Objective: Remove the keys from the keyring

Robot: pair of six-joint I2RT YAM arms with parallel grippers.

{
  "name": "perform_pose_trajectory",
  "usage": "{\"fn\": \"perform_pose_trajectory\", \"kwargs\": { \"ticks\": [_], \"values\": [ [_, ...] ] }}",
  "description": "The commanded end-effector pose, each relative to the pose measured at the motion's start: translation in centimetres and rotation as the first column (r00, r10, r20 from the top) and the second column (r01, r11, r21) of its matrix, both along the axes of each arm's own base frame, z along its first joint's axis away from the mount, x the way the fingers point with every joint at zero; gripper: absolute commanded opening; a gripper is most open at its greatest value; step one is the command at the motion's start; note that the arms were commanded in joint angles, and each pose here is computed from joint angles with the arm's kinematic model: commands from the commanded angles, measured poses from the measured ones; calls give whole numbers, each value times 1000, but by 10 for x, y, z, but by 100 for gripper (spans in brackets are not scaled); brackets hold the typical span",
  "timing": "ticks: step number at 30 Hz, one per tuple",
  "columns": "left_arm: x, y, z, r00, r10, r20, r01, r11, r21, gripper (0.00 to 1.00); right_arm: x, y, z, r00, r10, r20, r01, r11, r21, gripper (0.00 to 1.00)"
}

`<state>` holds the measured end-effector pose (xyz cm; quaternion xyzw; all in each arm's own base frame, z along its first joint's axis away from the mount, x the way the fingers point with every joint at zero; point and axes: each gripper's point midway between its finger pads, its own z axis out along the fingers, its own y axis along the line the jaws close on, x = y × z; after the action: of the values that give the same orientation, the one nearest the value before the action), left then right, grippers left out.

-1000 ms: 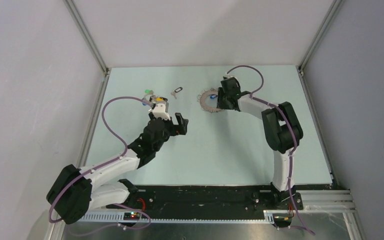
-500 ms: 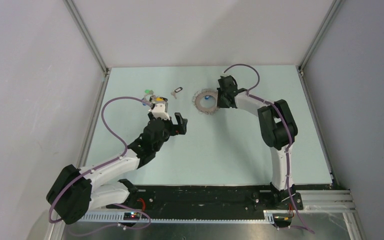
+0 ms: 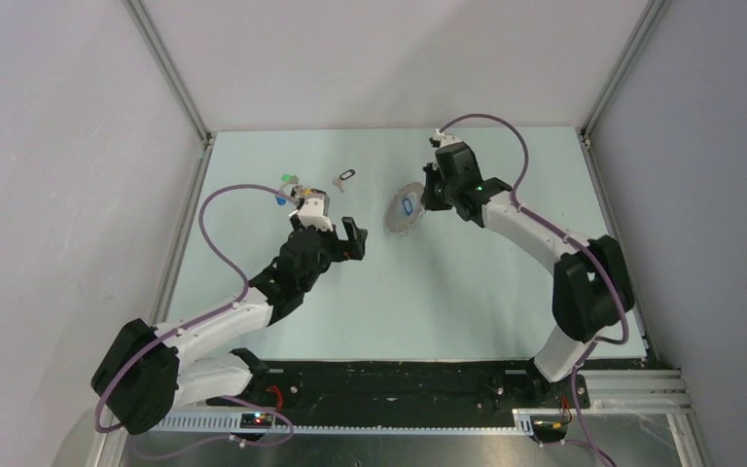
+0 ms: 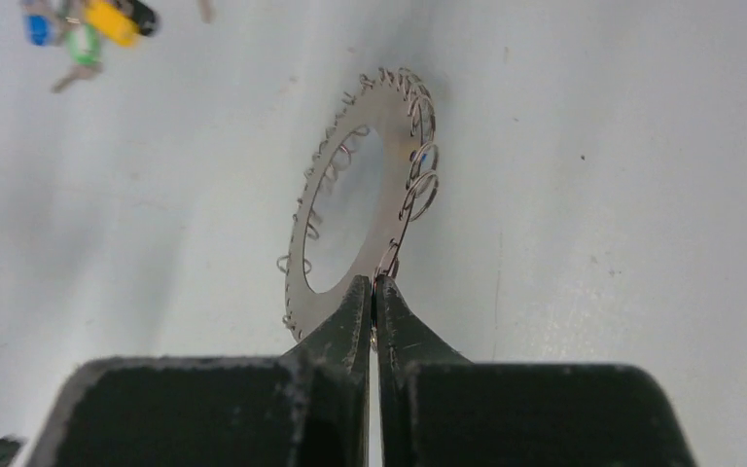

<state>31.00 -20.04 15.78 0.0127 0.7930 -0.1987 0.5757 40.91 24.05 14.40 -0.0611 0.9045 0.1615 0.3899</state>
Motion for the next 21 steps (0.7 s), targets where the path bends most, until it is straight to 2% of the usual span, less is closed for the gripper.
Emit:
{"fn": "perform_pose_trajectory", "kwargs": {
  "ticks": [1, 7, 13, 21],
  "values": [
    [7, -19, 32, 996, -59, 72, 61, 998, -18, 100, -23, 17, 45, 994, 97, 56, -102, 991, 88, 0],
    [-2, -36, 44, 979, -131, 157, 130, 991, 13, 100, -56, 34, 86, 974, 201, 105, -216, 964, 156, 0],
    [-22, -65, 52, 920, -305, 245, 310, 951, 16, 100, -77, 41, 114, 965, 225, 133, -249, 944, 217, 0],
    [-35, -89, 52, 874, -422, 241, 431, 902, 15, 100, -97, 50, 133, 950, 266, 165, -301, 922, 243, 0]
  ]
}}
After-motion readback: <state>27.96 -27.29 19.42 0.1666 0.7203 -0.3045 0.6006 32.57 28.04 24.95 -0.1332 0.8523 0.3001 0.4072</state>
